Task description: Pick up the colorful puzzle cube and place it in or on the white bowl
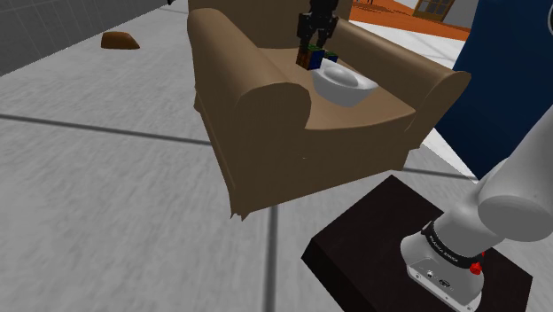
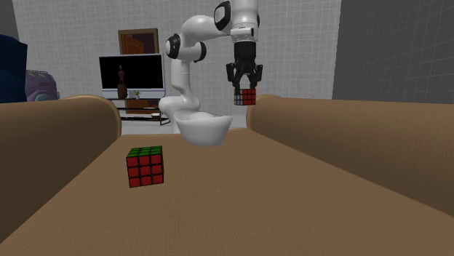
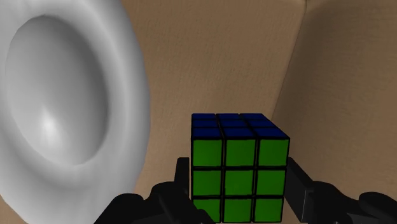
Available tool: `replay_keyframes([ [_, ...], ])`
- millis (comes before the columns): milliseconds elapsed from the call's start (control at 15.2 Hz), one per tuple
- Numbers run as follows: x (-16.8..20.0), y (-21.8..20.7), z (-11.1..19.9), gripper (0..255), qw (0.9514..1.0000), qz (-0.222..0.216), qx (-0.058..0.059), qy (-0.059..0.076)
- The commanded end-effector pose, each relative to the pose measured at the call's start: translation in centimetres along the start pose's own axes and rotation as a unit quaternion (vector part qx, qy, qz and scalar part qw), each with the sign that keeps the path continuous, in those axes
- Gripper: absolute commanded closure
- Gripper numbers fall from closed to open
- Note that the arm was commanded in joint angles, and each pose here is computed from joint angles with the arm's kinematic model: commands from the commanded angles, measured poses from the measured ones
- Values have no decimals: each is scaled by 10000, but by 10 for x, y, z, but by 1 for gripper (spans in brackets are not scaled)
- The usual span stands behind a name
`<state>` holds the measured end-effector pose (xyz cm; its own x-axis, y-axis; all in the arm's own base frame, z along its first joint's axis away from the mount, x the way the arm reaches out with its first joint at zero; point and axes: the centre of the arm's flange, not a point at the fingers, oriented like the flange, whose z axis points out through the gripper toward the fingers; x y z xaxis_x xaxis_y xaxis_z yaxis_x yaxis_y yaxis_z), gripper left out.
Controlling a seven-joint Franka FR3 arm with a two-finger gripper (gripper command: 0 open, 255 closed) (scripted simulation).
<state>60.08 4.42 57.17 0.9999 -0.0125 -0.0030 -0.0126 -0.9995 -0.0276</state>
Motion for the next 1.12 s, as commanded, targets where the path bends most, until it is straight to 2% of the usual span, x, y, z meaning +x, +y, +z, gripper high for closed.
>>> replay_keyframes([
  [0,1,1,-11,255,10000,0,0,0],
  [396,0,0,-41,255,10000,0,0,0],
  [1056,-30,127,-56,255,10000,0,0,0],
])
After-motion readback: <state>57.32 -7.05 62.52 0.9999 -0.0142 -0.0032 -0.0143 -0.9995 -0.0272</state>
